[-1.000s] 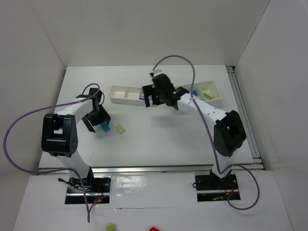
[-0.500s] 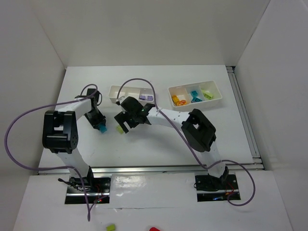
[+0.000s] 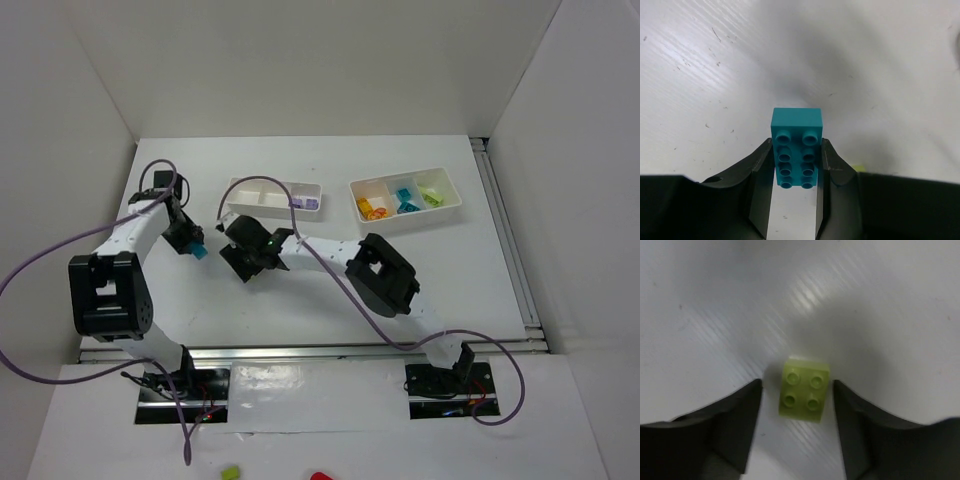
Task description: Sort the legos into containers by color
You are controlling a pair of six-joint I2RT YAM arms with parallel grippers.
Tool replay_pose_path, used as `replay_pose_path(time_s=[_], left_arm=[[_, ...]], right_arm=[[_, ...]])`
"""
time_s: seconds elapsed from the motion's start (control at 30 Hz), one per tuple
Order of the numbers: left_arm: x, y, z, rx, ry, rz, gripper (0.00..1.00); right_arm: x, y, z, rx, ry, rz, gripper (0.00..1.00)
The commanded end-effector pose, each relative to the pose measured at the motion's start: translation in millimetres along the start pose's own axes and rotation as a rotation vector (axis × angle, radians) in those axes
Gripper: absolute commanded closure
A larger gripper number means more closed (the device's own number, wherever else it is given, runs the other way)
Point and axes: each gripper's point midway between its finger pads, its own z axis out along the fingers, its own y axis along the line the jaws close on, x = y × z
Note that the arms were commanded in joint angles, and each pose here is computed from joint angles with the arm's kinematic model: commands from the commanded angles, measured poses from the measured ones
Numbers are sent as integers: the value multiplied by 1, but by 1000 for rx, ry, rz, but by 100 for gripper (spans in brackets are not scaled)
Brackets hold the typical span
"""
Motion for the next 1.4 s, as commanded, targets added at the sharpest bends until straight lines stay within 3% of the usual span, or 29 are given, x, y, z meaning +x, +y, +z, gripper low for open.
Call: replay_pose_path(time_s=[0.0, 0.07, 0.1, 0.2, 0.33, 0.53, 0.63, 0.9, 1.03, 1.17, 1.23, 1.27, 1.3, 1.37], left_arm=[[-23, -2, -31, 51, -70, -29, 96], [-30, -7, -39, 72, -95, -32, 99], [-36, -9, -47, 96, -109, -34, 99], [-35, -18, -54, 151, -96, -8, 100], [-29, -44, -68, 224, -104, 84, 100], [-6, -101, -84, 359, -104, 248, 100], [16, -141, -101, 447, -98, 377, 100], [102, -243, -139, 742, 33, 749, 100], [129, -292, -182, 893, 32, 852, 100], [152, -327, -181, 962, 88, 908, 100], [160, -344, -196, 1013, 76, 921, 100], [159, -353, -198, 1038, 66, 922, 100], [169, -362, -186, 1039, 94, 923, 100], [168, -383, -201, 1123, 84, 911, 100]], right_arm=[[-21, -7, 3, 105, -62, 28, 42], [-25, -9, -8, 142, -81, 36, 58], [-42, -14, -24, 173, -132, 52, 70], [-60, -49, -56, 239, -156, 144, 81], [-76, -123, -139, 340, -254, 348, 81], [12, -286, -228, 681, -239, 721, 81], [44, -340, -265, 785, -259, 869, 81], [81, -431, -307, 994, -281, 1013, 81], [89, -464, -313, 1033, -290, 1041, 80], [100, -485, -312, 1082, -278, 1063, 80], [112, -496, -311, 1076, -272, 1103, 75], [109, -494, -307, 1049, -273, 1105, 66], [105, -499, -308, 1028, -288, 1113, 38], [102, -499, -308, 1018, -284, 1114, 19]])
